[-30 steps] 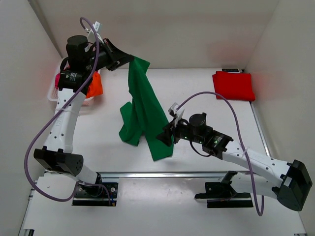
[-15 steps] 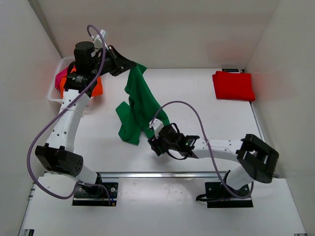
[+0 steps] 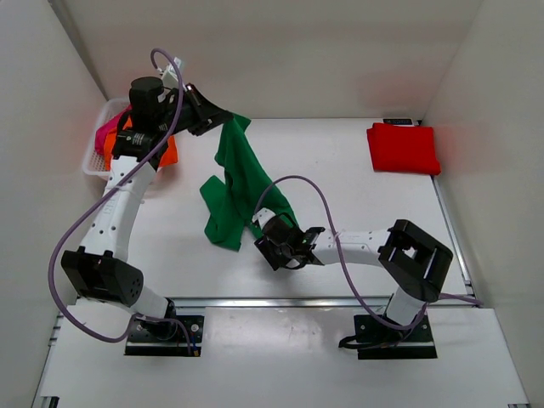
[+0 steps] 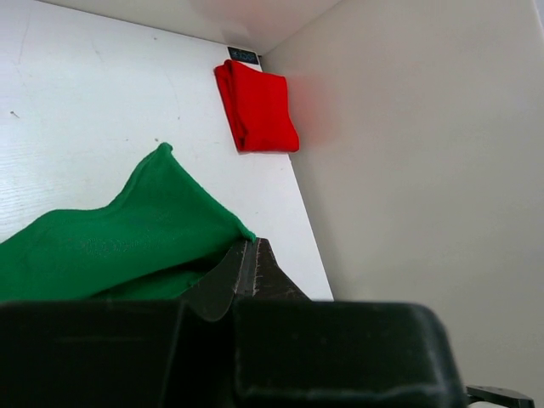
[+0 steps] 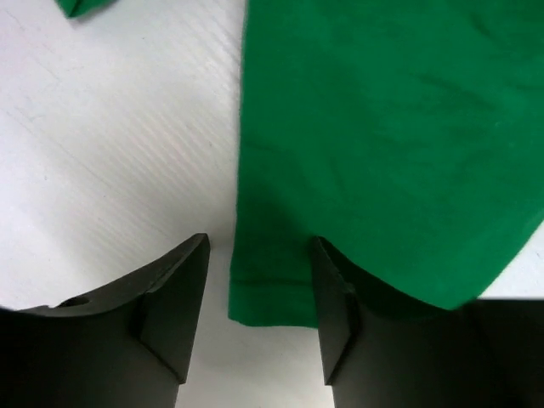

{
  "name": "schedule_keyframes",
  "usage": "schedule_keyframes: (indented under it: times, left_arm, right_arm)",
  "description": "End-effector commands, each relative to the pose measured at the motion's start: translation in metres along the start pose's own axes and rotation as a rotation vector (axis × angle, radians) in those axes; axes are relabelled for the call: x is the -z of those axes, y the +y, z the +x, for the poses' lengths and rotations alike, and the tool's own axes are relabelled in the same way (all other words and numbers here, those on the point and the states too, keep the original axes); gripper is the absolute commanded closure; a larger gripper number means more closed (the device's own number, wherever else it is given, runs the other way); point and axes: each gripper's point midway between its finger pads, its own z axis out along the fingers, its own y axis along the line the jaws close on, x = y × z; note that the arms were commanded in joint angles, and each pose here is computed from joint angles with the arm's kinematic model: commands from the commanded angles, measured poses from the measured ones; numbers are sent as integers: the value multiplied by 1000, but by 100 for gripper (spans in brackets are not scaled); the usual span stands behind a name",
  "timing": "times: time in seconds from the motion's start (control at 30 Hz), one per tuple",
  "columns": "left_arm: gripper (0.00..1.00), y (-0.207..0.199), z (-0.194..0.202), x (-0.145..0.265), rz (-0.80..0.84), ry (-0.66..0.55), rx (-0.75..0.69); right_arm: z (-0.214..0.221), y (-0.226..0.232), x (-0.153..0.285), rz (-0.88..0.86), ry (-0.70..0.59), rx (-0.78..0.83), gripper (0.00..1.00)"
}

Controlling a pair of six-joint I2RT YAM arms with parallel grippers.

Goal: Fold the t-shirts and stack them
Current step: Move the tshirt to the center of the board

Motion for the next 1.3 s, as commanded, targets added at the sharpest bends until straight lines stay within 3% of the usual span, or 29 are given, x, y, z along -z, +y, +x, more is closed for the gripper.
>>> schedule_keyframes:
  times: [0.0,0.03,0.07,0.2,0.27,0.3,0.37,0.4,0.43,0.5,0.53,0.6,0.63,0.73,0.8,0.83,0.9,0.97,1.03,1.13,1.27]
  left_arm:
    - [100,-5,-11,6,13,-47,-55]
    - [100,0,-12,2,6,-43,-46]
    - [100,7,-13,-3,-7,-38,-47]
    - [100,56,-32,-32,-167,-20,-75]
    - [99,62,-60,-52,-195,-28,-121]
    - [77,101,-47,-76,-257,48,-68]
    - [51,124,-51,-107,-260,89,-62]
    - [46,131,-48,-107,-284,108,-49]
    - [44,128,-44,-112,-298,115,-90]
    - [40,142,-23,-113,-371,156,-143]
    - [39,122,-24,-107,-350,134,-186]
    - [37,154,20,-95,-428,193,-200]
    - [37,133,24,-72,-406,147,-240]
    - [36,136,57,-40,-413,153,-250]
    - [37,154,110,-10,-441,246,-247]
    - [39,136,120,3,-408,242,-280]
    - [44,137,173,34,-416,300,-294]
    - [46,133,216,52,-405,360,-272]
    - [44,153,263,75,-460,432,-172]
    - [44,171,297,88,-487,436,-132]
    - [40,194,315,84,-538,433,-99]
  right_arm:
    - [41,-5,1,19,156,-45,76]
    - [42,-4,1,10,163,-53,97]
    - [42,-3,3,1,175,-57,100]
    - [12,-6,18,-61,112,-130,100]
    - [-21,-19,35,-140,1,-285,100]
    - [-30,-28,48,-150,-51,-378,100]
    - [-65,-71,83,-215,-268,-581,100]
    - [-57,-82,88,-226,-306,-640,100]
    - [-77,-107,117,-217,-456,-712,100]
    - [-70,-163,145,-71,-571,-827,100]
    - [-71,-183,164,-16,-624,-857,100]
    - [-62,-201,175,38,-632,-881,100]
    - [-60,-208,179,54,-630,-892,100]
    - [-52,-215,180,98,-611,-889,100]
    - [-52,-214,180,97,-616,-884,100]
    - [-53,-211,181,91,-621,-883,100]
    - [-53,-211,177,113,-613,-877,100]
    - [-57,-208,174,116,-598,-848,100]
    - [-66,-205,174,113,-606,-828,100]
    - [-69,-201,172,115,-611,-820,100]
    - [-70,-197,171,107,-608,-817,100]
